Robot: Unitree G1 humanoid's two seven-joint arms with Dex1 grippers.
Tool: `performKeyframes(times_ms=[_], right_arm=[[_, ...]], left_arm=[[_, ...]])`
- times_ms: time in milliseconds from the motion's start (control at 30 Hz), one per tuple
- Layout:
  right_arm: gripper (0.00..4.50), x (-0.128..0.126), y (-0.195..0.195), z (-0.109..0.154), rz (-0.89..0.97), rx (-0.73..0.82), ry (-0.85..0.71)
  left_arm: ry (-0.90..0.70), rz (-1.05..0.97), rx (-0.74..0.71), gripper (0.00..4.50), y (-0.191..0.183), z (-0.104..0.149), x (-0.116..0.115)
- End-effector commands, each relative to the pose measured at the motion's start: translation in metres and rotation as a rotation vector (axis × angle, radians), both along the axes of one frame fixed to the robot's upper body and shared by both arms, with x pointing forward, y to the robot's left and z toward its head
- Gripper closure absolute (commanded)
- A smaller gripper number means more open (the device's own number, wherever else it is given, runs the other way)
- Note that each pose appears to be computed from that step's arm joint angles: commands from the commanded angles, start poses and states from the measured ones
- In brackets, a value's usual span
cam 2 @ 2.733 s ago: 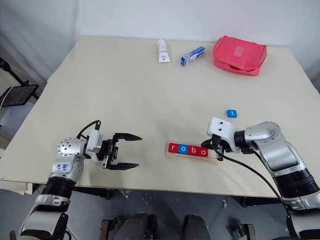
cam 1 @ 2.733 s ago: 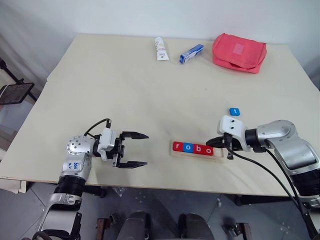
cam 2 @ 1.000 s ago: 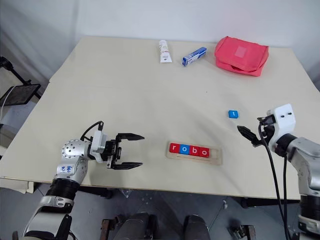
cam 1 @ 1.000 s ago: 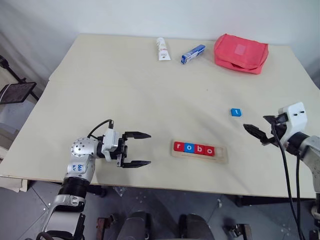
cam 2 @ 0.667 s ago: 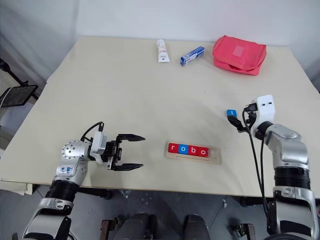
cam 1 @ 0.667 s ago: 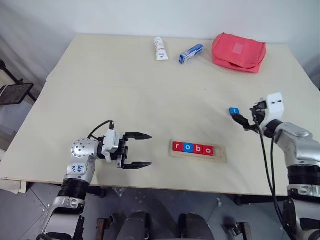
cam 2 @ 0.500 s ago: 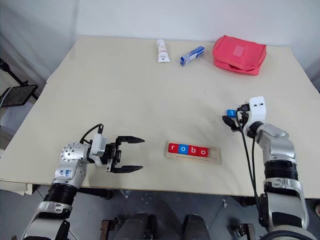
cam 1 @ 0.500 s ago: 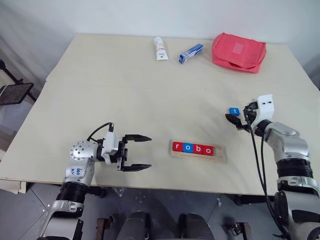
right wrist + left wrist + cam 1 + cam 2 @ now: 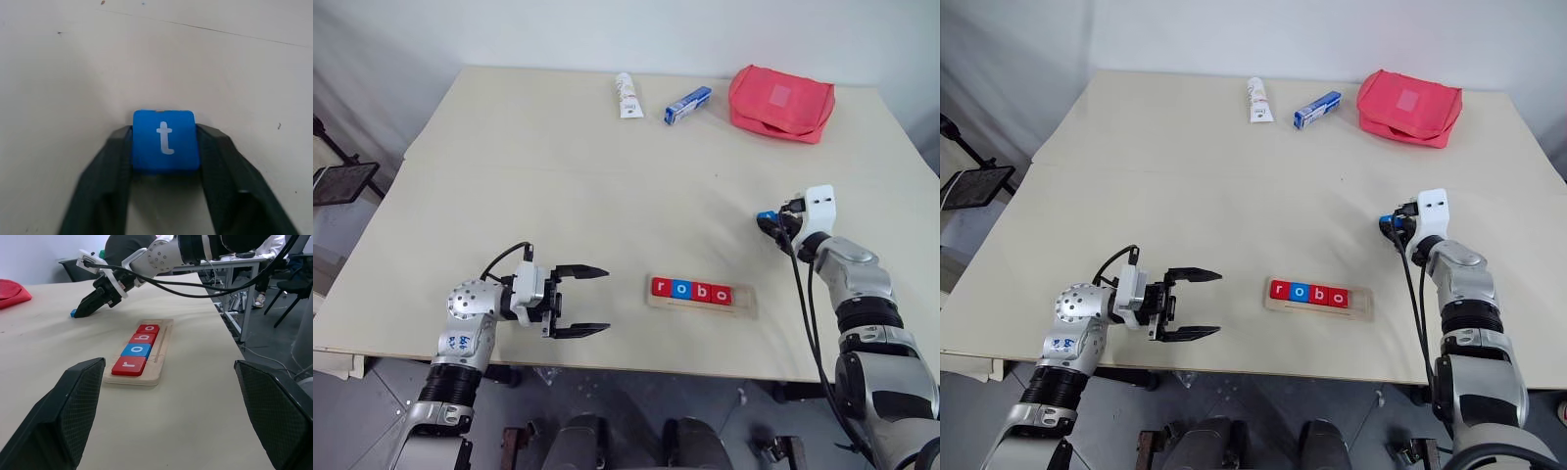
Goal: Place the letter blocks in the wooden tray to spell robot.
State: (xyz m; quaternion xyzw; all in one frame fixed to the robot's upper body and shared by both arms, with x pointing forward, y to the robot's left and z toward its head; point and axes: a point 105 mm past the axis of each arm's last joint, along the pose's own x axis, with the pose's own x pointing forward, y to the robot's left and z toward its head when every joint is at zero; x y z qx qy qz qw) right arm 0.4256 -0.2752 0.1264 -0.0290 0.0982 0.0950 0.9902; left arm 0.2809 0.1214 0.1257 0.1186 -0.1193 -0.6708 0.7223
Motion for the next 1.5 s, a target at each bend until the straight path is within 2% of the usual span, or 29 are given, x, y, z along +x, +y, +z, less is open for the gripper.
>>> performKeyframes(times_ms=[33, 100, 233, 467, 633, 800, 1067, 1100, 1300, 1500], right_arm=[[3.03, -0.006, -0.015, 0.011, -0.050, 0.009, -0.049], [3.03, -0.017, -0.015, 0.024, -0.046, 0.005, -0.105], [3.03, -0.055, -0.007, 0.039, -0.040, 0.002, -0.156], [3.03, -0.134, 0.024, 0.030, -0.062, 0.050, -0.123], [3.03, -0.163, 0.028, 0.008, -0.139, 0.098, -0.060], [3.03, -0.167, 0.026, -0.007, -0.171, 0.123, -0.022], [0.24, -0.168, 0.024, -0.018, -0.166, 0.130, 0.003], [0.04, -0.169, 0.024, -0.017, -0.158, 0.127, 0.004], [0.04, -0.179, 0.030, -0.008, 0.019, 0.048, 0.021], [0.04, -0.184, 0.027, -0.002, 0.242, -0.121, 0.091]], left_arm=[[-0.030, 0.000, -0.007, 0.00, 0.001, 0.006, -0.003], [-0.030, -0.005, -0.007, 0.00, 0.001, 0.005, -0.003], [-0.030, -0.014, -0.010, 0.00, 0.000, 0.005, -0.002], [-0.019, -0.040, -0.010, 0.00, -0.002, 0.004, 0.001], [-0.017, -0.059, -0.014, 0.00, -0.006, 0.005, 0.006], [-0.021, -0.068, -0.018, 0.00, -0.009, 0.007, 0.010], [-0.026, -0.063, -0.020, 0.00, -0.008, 0.008, 0.010], [-0.026, -0.060, -0.020, 0.00, -0.008, 0.007, 0.010], [-0.024, -0.052, -0.022, 0.00, -0.007, 0.006, 0.009], [-0.024, -0.050, -0.029, 0.00, -0.010, 0.006, 0.010]])
